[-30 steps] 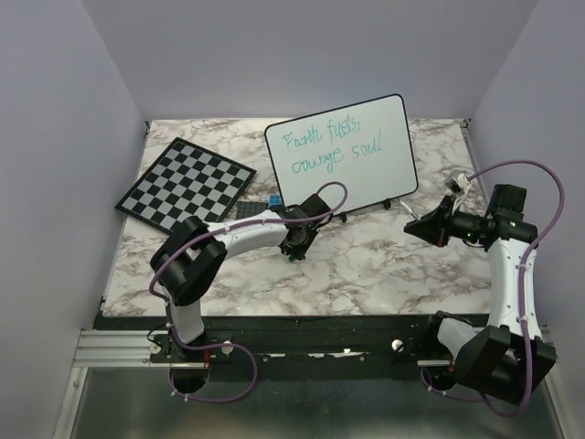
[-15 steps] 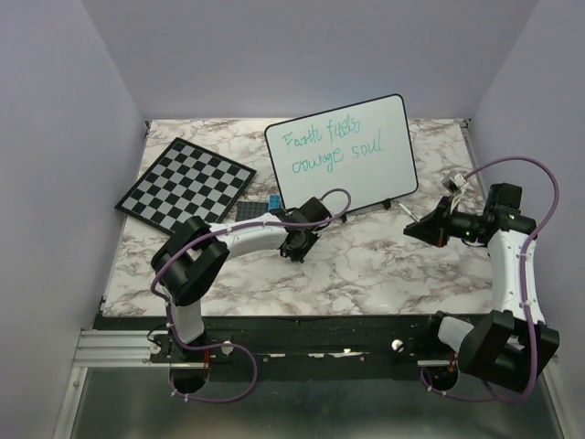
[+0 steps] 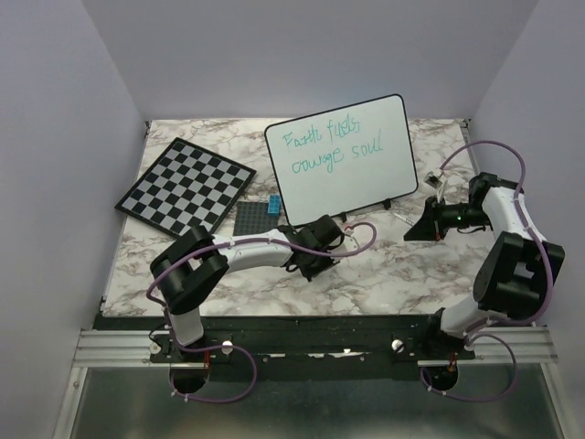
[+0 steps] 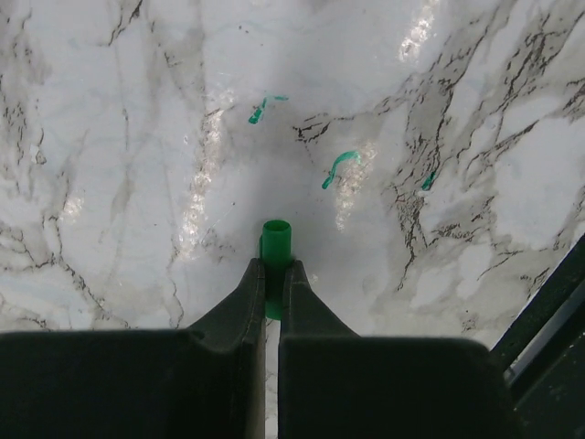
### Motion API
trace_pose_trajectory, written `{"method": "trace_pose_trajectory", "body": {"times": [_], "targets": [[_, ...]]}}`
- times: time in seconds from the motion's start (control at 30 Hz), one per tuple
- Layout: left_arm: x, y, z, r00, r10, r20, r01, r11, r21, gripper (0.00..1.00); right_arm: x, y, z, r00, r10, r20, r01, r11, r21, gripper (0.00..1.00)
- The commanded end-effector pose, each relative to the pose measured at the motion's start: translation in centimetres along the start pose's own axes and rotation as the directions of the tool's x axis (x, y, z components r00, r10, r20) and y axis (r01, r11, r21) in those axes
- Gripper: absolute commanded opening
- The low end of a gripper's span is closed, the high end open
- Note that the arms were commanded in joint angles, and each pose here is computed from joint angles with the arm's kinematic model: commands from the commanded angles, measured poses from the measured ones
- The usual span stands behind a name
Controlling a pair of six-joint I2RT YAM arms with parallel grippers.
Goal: Write a sentence on the whiteboard
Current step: Close the whiteboard marker at the center of the board.
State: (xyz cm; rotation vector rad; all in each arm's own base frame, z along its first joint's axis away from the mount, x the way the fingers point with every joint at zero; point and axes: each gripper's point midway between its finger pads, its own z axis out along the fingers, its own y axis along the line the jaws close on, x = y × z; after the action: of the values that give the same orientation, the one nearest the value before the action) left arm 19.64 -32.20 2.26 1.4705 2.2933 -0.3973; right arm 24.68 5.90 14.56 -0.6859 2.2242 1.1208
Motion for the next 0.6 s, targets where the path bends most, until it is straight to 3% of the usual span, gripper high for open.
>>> {"method": "trace_pose_trajectory", "body": {"times": [0.0,0.27,0.57], "targets": [[0.0,-1.1,0.2,0.983,0.176,0.044,-0.179,0.980,0.091,0.02,1.5,-0.9,0.8,0.990,0.030,-0.139,-0.034,0.999,-0.026,0.01],[-0.4,-1.5,0.1,0.955,0.273,0.120,-0.283,0.955,0.085,0.02,4.3,0.3,5.4,0.945,0.057,-0.322,-0.109,0.984,-0.143,0.01],[-0.3,-1.5,-0.1,0.947,0.283,0.150,-0.295,0.954,0.058,0.02,6.0,2.4,8.5,0.881,0.038,-0.471,-0.169,0.956,-0.239,0.01]]}}
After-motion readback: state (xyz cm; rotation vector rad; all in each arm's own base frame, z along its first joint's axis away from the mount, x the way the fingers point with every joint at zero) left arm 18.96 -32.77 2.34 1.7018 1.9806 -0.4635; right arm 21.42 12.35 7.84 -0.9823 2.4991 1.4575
